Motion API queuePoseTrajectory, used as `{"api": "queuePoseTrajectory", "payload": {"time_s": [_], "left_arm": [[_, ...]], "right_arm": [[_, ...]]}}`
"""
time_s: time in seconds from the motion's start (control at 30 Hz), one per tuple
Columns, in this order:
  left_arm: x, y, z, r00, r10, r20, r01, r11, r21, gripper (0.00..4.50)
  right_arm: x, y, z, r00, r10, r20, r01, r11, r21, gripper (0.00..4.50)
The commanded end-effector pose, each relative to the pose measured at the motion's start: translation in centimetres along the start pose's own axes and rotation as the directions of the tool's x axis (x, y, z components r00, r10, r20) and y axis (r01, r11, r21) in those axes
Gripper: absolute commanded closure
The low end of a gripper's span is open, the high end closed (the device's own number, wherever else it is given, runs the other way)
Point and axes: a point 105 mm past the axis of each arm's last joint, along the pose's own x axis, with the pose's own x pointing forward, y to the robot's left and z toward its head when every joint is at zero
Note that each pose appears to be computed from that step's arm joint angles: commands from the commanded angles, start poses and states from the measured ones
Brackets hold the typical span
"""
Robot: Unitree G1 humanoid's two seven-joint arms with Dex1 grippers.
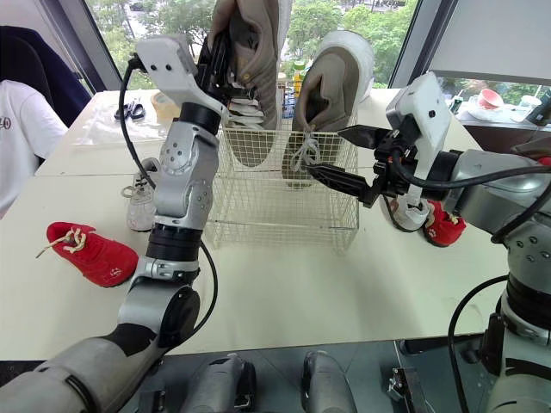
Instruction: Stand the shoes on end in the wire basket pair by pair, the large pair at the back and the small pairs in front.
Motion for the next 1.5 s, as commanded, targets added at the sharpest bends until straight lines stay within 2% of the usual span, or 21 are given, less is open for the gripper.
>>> {"api": "queuePoseTrajectory", "payload": {"time_s": [0.03,0.07,0.13,0.17,0.33,0.47,0.57,0.7,0.77,0.8,0.9,0.93,1.1,1.17,1.37,1.5], "left_arm": [[-1.3,0.3,-1.2,0.995,0.014,-0.1,-0.014,1.0,0.002,4.48],[-1.7,0.2,-1.5,0.992,0.009,-0.123,-0.009,1.0,0.004,4.48],[-2.5,0.1,-1.7,0.988,-0.002,-0.155,-0.001,1.0,-0.017,3.59],[-2.9,0.2,-1.6,0.987,-0.008,-0.161,0.006,1.0,-0.018,3.33],[-4.0,0.3,-0.8,0.975,-0.09,-0.202,0.092,0.996,0.004,0.81],[-4.8,0.7,0.7,0.962,-0.161,-0.222,0.182,0.98,0.076,0.81],[-5.6,2.0,3.0,0.93,-0.258,-0.263,0.302,0.943,0.139,0.81],[-7.3,3.7,5.8,0.852,-0.382,-0.357,0.424,0.904,0.044,0.81],[-8.5,4.5,6.5,0.817,-0.425,-0.391,0.442,0.896,-0.051,0.3],[-9.0,5.2,6.5,0.808,-0.416,-0.417,0.427,0.901,-0.071,0.01],[-11.5,5.9,6.1,0.751,-0.447,-0.486,0.41,0.893,-0.187,0.01],[-12.6,5.5,5.9,0.719,-0.487,-0.496,0.415,0.873,-0.255,0.01],[-17.9,3.0,3.9,0.605,-0.548,-0.577,0.424,0.836,-0.35,0.01],[-18.9,2.5,3.2,0.604,-0.532,-0.593,0.398,0.847,-0.353,0.01],[-21.1,0.4,1.8,0.676,-0.47,-0.567,0.251,0.871,-0.423,0.01],[-23.0,-1.5,0.6,0.651,-0.476,-0.592,0.216,0.863,-0.456,0.01]], "right_arm": [[-0.2,0.0,0.8,0.999,-0.002,0.039,0.003,1.0,-0.027,0.0],[-0.2,0.0,0.7,0.999,-0.002,0.04,0.003,1.0,-0.027,0.0],[-0.1,0.0,0.6,0.999,-0.001,0.042,0.002,1.0,-0.024,0.0],[0.0,0.0,0.6,0.999,0.002,0.043,-0.001,1.0,-0.022,0.0],[0.4,-0.1,0.3,0.999,0.014,0.048,-0.013,1.0,-0.011,0.0],[0.5,-0.4,0.0,0.999,0.011,0.05,-0.011,1.0,0.004,0.0],[0.2,-1.2,-0.1,0.997,-0.007,0.08,0.002,0.999,0.052,0.0],[-0.8,-2.4,0.1,0.989,-0.041,0.142,0.024,0.992,0.122,0.0],[-1.5,-3.4,0.1,0.984,-0.088,0.157,0.068,0.989,0.129,0.0],[-1.9,-4.0,0.1,0.978,-0.121,0.168,0.099,0.986,0.133,0.0],[-3.8,-7.1,-0.3,0.93,-0.311,0.198,0.292,0.949,0.117,0.0],[-4.6,-7.8,-1.0,0.916,-0.357,0.182,0.341,0.933,0.114,0.0],[-7.3,-9.0,-6.7,0.831,-0.554,0.052,0.542,0.826,0.154,0.0],[-7.9,-8.7,-8.4,0.791,-0.611,0.029,0.599,0.783,0.169,0.0],[-9.1,-6.4,-13.2,0.671,-0.738,-0.064,0.727,0.64,0.247,0.0],[-8.7,-4.7,-15.1,0.641,-0.758,-0.121,0.751,0.589,0.298,0.0]]}}
